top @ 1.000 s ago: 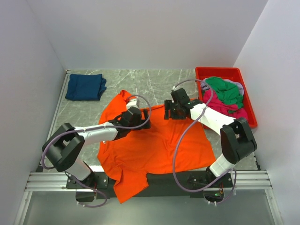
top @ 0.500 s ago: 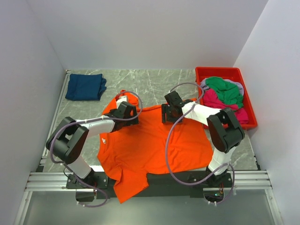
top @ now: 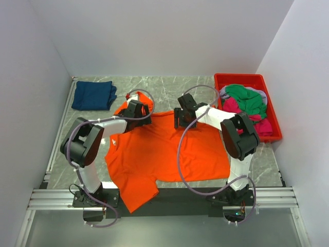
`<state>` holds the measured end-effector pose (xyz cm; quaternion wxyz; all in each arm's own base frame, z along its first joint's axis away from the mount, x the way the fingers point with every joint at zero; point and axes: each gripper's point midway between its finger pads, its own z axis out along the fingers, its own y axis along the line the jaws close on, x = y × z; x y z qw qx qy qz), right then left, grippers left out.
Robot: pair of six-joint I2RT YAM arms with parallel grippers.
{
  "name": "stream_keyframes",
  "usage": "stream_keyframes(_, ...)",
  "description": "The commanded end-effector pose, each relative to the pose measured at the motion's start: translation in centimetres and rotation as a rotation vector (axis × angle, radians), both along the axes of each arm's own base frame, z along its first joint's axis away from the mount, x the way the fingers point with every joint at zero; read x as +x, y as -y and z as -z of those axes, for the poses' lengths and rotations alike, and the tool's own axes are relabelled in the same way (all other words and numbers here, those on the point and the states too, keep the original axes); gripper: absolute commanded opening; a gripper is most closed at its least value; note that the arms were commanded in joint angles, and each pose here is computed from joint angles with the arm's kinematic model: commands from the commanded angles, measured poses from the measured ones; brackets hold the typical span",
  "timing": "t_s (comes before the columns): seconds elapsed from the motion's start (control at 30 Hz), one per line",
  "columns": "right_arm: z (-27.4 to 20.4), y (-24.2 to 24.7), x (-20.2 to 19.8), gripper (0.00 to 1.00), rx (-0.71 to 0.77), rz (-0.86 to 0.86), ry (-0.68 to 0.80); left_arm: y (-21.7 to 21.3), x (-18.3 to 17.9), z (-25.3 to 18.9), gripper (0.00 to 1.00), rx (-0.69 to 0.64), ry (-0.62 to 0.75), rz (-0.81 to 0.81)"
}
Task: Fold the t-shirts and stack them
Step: Flatten the tshirt out
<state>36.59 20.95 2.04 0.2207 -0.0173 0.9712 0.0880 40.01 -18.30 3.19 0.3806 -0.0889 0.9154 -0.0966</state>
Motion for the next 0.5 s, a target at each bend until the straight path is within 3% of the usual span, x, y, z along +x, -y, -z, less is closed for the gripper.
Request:
stream_keyframes(0.0, 1.3, 0.9, 0.2, 0.72, -0.014, 0.011, -0.048, 0.4, -0.2, 2.4, 0.99, -0.005, -0.091, 0.058)
stream_keyframes(0.47, 0.7, 1.3, 5.1, 0.72, 0.023, 0.020, -0.067, -0.6, 5.2, 2.8, 0.99, -0.050, -0.102, 0.065)
